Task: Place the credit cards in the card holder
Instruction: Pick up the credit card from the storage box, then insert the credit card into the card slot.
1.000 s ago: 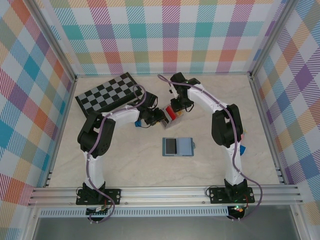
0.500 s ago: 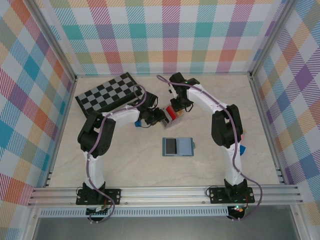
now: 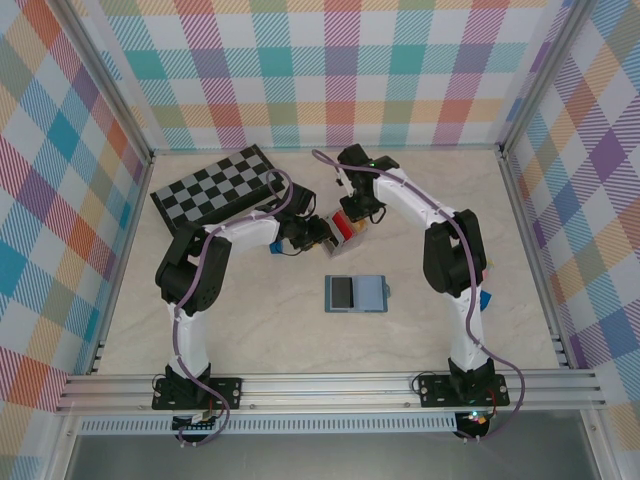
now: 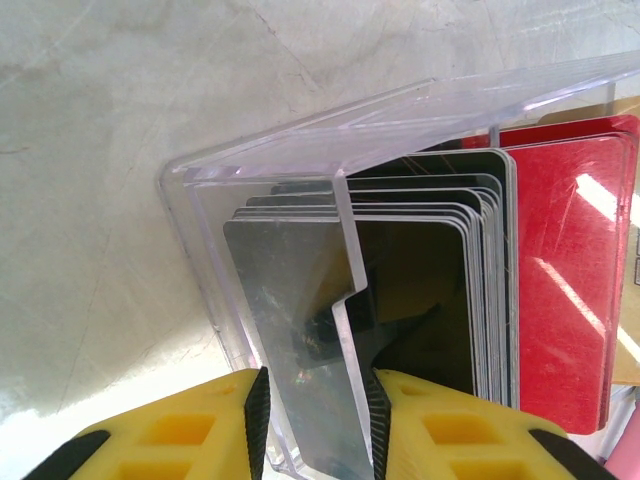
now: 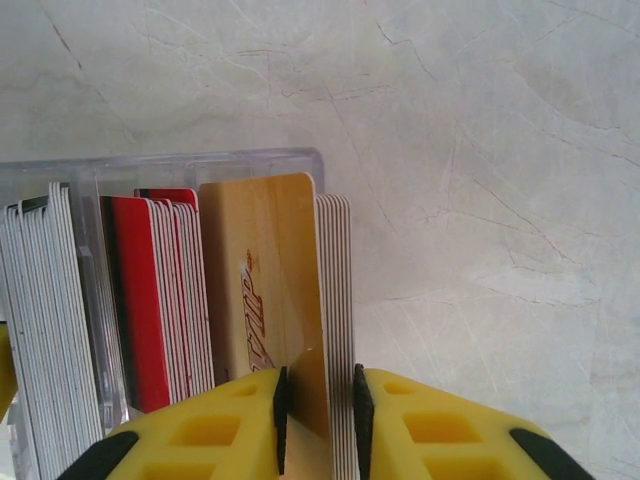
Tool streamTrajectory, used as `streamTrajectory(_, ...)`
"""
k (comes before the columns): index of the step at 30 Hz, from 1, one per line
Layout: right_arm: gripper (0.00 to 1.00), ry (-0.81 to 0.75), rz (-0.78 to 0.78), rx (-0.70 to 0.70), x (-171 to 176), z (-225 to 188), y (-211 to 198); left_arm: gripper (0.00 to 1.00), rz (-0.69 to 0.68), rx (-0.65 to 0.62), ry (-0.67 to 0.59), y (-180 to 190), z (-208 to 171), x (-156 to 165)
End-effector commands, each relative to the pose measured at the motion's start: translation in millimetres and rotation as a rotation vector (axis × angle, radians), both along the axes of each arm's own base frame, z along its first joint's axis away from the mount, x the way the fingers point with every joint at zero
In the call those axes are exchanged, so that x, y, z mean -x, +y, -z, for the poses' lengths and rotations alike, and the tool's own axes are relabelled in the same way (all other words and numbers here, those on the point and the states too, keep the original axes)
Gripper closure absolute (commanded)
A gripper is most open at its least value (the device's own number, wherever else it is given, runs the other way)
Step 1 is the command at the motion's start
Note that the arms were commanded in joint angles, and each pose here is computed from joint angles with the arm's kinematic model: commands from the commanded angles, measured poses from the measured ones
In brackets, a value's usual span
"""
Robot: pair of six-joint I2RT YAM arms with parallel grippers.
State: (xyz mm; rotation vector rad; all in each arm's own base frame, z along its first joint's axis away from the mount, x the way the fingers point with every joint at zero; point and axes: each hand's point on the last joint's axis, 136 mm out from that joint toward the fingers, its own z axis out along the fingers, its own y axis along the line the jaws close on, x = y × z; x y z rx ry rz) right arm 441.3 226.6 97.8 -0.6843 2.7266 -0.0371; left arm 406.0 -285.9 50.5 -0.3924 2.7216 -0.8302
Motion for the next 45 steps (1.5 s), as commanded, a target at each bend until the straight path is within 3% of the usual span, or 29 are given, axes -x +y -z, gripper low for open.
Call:
streamTrajectory(1, 0.76, -0.095, 0.028, 0.039, -11, -33, -15, 0.68, -0.009, -0.083, 0.116, 18, 36, 22)
streamTrajectory(9, 0.80, -0.123, 0.032, 0.023, -10, -45, -14, 0.68, -0.010, -0.088, 0.118, 20, 37, 24)
streamTrajectory(18, 0.92, -0.084, 0.034, -0.100, 6, -59, -1, 0.67, -0.010, -0.084, 0.108, 20, 33, 24)
streamTrajectory(24, 0.93, -0.057, 0.079, -0.334, 28, -89, 11, 0.63, -0.004, -0.036, 0.060, 14, 9, 21)
streamTrajectory(30, 0.94, -0.013, 0.198, -0.669, 53, -114, 4, 0.45, 0.003, 0.058, -0.072, 5, -44, 11)
streamTrajectory(33, 0.94, 0.021, 0.263, -0.802, 67, -118, -3, 0.38, 0.009, 0.127, -0.116, 2, -68, 16)
streamTrajectory(39, 0.92, 0.106, 0.327, -1.014, 98, -116, -1, 0.32, 0.045, 0.425, -0.124, -25, -102, 42)
streamTrajectory(45, 0.92, 0.143, 0.357, -1.090, 114, -107, 0, 0.31, 0.117, 0.618, -0.133, -54, -125, 63)
